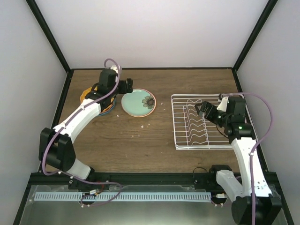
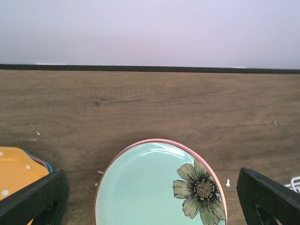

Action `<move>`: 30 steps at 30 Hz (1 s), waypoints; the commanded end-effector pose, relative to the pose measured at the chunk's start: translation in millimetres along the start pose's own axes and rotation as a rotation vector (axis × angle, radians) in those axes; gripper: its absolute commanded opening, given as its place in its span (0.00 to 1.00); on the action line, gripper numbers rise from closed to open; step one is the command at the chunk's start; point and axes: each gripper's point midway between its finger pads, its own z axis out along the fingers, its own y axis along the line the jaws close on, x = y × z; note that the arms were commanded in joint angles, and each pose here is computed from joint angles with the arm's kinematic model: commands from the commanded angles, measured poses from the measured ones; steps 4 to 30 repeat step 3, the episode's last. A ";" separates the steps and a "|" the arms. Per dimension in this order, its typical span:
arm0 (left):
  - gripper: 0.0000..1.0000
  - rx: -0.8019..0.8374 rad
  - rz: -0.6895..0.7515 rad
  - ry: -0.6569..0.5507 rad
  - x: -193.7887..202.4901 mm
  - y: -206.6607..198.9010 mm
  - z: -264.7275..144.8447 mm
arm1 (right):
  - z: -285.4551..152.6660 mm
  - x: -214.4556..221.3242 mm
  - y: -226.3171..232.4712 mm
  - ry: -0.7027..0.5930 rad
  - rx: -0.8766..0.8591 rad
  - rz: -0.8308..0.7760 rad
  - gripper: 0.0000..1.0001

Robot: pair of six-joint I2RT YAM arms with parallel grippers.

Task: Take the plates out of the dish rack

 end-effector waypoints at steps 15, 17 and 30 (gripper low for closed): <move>1.00 0.091 0.123 -0.020 0.7 -29.2 -10.7 | 17.2 -7.0 15.8 0.030 -0.086 0.000 1.00; 1.00 0.091 0.123 -0.020 0.7 -29.2 -10.7 | 17.2 -7.0 15.8 0.030 -0.086 0.000 1.00; 1.00 0.091 0.123 -0.020 0.7 -29.2 -10.7 | 17.2 -7.0 15.8 0.030 -0.086 0.000 1.00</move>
